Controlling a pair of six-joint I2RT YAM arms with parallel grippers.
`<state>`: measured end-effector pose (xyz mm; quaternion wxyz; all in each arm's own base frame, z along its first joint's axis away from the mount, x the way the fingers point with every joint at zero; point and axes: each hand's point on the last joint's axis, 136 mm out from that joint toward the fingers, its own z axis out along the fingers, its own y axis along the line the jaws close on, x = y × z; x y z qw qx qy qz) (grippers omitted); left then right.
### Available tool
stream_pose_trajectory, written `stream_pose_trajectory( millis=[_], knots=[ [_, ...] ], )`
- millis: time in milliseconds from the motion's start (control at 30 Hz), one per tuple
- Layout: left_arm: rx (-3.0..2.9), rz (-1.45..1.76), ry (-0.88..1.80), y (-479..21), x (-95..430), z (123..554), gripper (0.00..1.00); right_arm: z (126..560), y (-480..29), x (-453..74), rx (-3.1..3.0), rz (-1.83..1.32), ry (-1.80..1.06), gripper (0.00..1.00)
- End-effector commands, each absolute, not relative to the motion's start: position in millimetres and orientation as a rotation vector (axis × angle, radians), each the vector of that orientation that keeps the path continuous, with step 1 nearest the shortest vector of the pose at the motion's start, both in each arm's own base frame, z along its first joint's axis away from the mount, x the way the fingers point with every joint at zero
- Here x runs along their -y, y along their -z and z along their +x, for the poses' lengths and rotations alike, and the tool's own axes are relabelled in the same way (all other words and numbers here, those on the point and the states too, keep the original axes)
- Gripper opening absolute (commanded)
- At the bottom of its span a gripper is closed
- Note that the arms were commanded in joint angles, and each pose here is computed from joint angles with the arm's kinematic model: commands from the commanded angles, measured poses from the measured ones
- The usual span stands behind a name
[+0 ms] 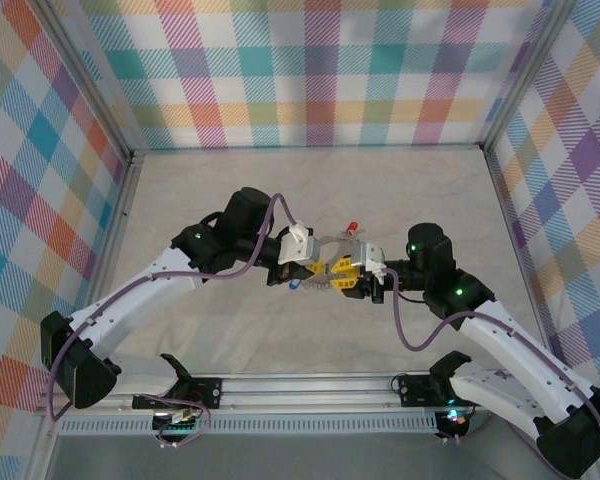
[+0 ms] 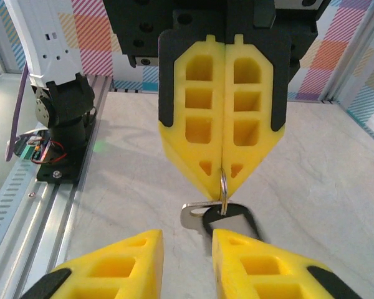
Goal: Put the keys on the keyring
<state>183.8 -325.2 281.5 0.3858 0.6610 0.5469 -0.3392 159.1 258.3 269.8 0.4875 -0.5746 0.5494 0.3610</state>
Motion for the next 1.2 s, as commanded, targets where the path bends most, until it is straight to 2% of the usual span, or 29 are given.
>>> stream_pose_trajectory(
  millis=[0,533,867,967,1033,1167],
  knots=[
    [-1.338,1.724,0.872,-288.3,330.2,176.2,0.00,155.3,-285.9,-258.9,-1.266,-1.417,-0.863,0.27],
    [-1.318,1.693,0.923,-294.4,339.6,175.7,0.00,164.6,-289.3,-266.5,-1.266,-1.371,-0.895,0.24],
    [-1.306,1.696,0.961,-294.8,342.6,173.7,0.00,168.9,-290.0,-265.2,-1.270,-1.357,-0.860,0.12],
    [-1.305,1.689,0.966,-295.6,344.9,175.2,0.00,169.3,-290.7,-265.5,-1.268,-1.354,-0.864,0.07],
    [-1.318,1.682,0.964,-295.7,345.7,177.6,0.00,168.5,-291.1,-265.7,-1.261,-1.353,-0.868,0.00],
    [-1.340,1.658,0.943,-296.9,344.7,181.3,0.03,167.9,-289.5,-263.7,-1.266,-1.357,-0.853,0.00]
  ],
)
